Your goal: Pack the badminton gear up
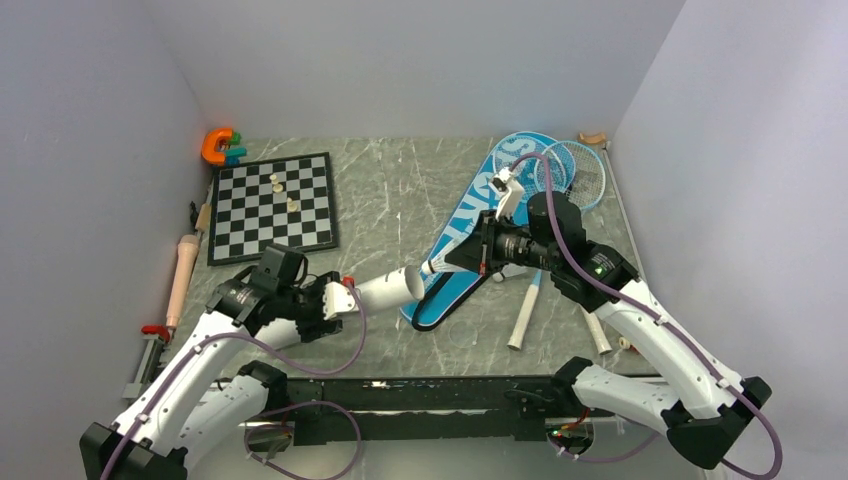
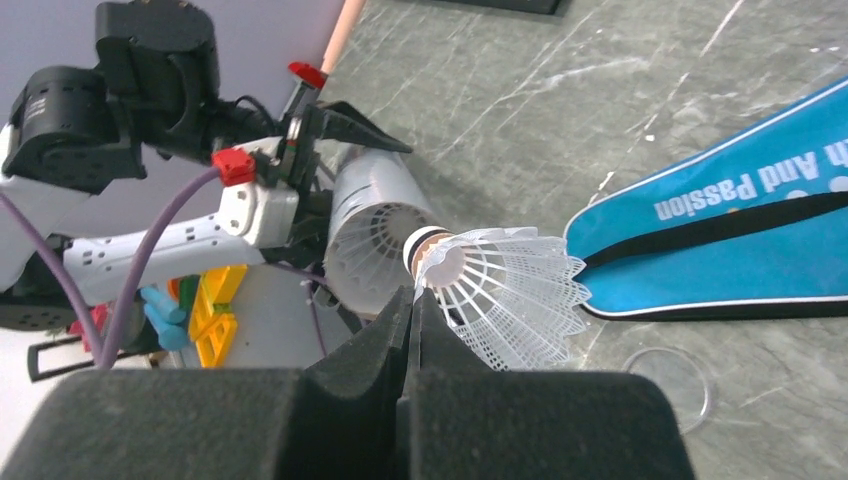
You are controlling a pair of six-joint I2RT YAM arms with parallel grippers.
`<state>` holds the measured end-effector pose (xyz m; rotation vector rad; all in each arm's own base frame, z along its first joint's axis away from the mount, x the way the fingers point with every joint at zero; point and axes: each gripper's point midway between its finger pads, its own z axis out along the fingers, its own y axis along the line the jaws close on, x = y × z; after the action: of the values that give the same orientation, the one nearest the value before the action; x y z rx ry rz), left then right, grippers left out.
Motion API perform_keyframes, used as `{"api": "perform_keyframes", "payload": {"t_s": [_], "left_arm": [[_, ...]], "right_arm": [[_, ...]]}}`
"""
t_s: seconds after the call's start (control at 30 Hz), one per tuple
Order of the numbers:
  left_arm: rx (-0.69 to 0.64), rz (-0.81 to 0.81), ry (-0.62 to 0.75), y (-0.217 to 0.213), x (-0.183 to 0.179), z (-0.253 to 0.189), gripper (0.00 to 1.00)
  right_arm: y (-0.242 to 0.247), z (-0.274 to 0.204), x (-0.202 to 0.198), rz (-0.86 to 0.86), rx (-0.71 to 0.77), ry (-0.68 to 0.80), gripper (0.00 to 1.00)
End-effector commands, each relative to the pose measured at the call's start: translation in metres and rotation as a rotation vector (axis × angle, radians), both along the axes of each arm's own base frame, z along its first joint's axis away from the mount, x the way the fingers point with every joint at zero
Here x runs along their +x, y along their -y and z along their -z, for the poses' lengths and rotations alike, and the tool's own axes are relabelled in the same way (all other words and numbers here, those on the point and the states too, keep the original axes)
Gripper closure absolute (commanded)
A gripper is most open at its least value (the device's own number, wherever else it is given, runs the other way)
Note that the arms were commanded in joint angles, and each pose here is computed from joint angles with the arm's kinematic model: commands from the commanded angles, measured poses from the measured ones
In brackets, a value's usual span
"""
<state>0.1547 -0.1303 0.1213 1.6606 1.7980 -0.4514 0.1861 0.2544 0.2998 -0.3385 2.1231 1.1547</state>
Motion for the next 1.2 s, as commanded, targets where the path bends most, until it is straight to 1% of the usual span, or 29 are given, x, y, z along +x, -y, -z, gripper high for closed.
{"api": "perform_keyframes", "payload": {"t_s": [0.0,0.23,0.37,0.47,0.5,0.57,0.63,0.67,0.73,0.8,0.87,1.0,1.07,1.17], "left_arm": [[-0.048,0.007,0.047,0.01,0.01,-0.016,0.9],[-0.057,0.007,0.05,0.012,0.013,-0.02,0.9],[-0.068,0.009,0.059,0.014,0.014,-0.024,0.9],[-0.067,0.012,0.052,0.014,0.013,-0.025,0.9],[-0.067,0.015,0.053,0.014,0.013,-0.026,0.9],[-0.065,0.016,0.057,0.014,0.013,-0.027,0.9],[-0.067,0.014,0.056,0.014,0.013,-0.027,0.9],[-0.069,0.014,0.053,0.014,0.012,-0.027,0.9],[-0.068,0.017,0.049,0.013,0.009,-0.027,0.9],[-0.064,0.019,0.048,0.013,0.008,-0.026,0.9],[-0.064,0.02,0.049,0.012,0.008,-0.025,0.9],[-0.079,0.022,0.048,0.015,0.007,-0.027,0.9],[-0.084,0.025,0.049,0.015,0.007,-0.028,0.9],[-0.089,0.028,0.05,0.016,0.006,-0.03,0.9]], "right_arm": [[-0.01,-0.017,-0.011,-0.032,0.021,0.008,1.0],[-0.039,-0.012,-0.019,-0.09,0.014,0.006,1.0],[-0.054,-0.003,-0.017,-0.096,-0.007,0.004,1.0],[-0.063,-0.001,-0.012,-0.092,0.01,0.006,1.0],[-0.065,-0.001,-0.011,-0.092,0.019,0.006,0.98],[-0.067,-0.003,-0.012,-0.096,0.039,0.009,0.89],[-0.065,-0.007,-0.014,-0.093,0.061,0.017,0.64],[-0.063,-0.011,-0.016,-0.092,0.072,0.022,0.54],[-0.058,-0.017,-0.019,-0.087,0.084,0.036,0.43],[-0.053,-0.025,-0.022,-0.088,0.096,0.05,0.33],[-0.048,-0.032,-0.025,-0.086,0.103,0.064,0.31],[-0.029,-0.038,-0.022,-0.029,0.079,0.09,0.3],[-0.02,-0.031,-0.016,0.009,0.053,0.082,0.3],[-0.011,-0.004,-0.007,0.046,-0.01,0.037,0.31]]}}
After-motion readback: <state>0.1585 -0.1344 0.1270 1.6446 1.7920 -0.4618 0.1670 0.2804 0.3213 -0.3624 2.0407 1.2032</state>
